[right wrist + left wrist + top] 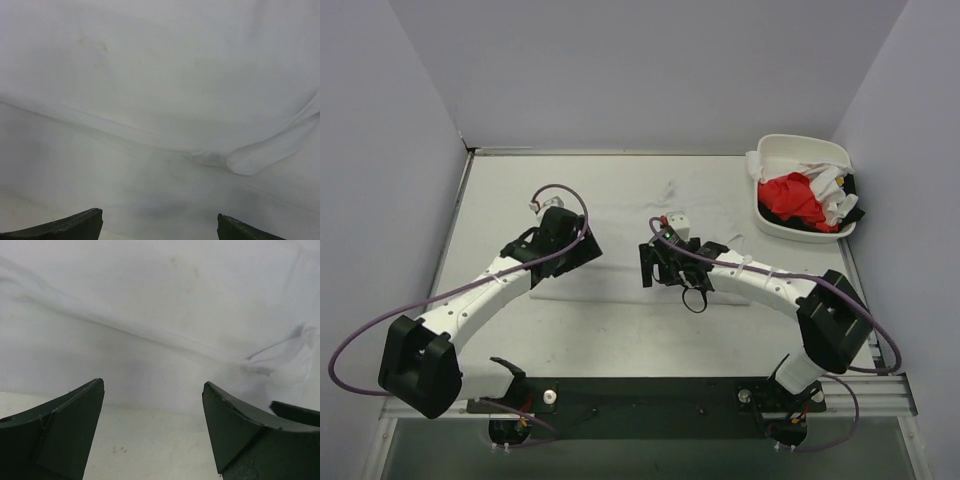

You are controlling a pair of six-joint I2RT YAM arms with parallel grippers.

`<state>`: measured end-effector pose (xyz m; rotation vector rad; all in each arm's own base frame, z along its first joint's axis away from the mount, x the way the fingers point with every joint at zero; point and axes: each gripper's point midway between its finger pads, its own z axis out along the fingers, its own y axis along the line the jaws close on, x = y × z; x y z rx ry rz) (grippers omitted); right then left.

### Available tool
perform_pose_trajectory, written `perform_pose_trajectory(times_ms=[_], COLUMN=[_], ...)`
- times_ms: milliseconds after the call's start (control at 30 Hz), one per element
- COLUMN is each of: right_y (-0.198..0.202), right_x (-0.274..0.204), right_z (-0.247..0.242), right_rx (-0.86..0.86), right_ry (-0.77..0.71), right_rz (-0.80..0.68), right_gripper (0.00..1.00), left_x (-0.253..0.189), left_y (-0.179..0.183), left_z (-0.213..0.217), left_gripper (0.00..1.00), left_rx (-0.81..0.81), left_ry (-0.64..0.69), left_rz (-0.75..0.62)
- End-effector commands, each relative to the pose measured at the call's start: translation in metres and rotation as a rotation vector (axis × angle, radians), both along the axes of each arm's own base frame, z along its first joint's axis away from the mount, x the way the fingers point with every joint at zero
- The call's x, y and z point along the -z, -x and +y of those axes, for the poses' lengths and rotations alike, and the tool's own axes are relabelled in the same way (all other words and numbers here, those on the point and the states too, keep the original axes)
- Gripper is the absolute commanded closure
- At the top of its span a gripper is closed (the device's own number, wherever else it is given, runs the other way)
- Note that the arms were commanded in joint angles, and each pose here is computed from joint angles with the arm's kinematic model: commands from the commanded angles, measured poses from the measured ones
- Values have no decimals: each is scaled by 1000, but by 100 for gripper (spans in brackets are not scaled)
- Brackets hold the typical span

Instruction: Fold and stack the t-shirts

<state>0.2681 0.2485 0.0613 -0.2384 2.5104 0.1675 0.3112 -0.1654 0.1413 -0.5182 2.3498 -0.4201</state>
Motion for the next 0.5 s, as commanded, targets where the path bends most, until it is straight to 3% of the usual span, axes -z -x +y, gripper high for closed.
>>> perform_pose_trajectory(times_ms=[0, 200, 467], right_y=[-19, -42, -53], right_x=[-41, -34, -17], right_z=[-26, -51, -45], right_rx=[104, 192, 254], right_ry=[-22, -68, -168], right_rz=[-76, -67, 15], right_gripper=[0, 0, 0], left_x=[29, 41, 52], left_y=[23, 32, 37], left_z=[0, -9, -14], left_gripper=[11, 11, 11], left_rx=[14, 38, 51], left_ry=[-7, 4, -5], left_rz=[68, 82, 97])
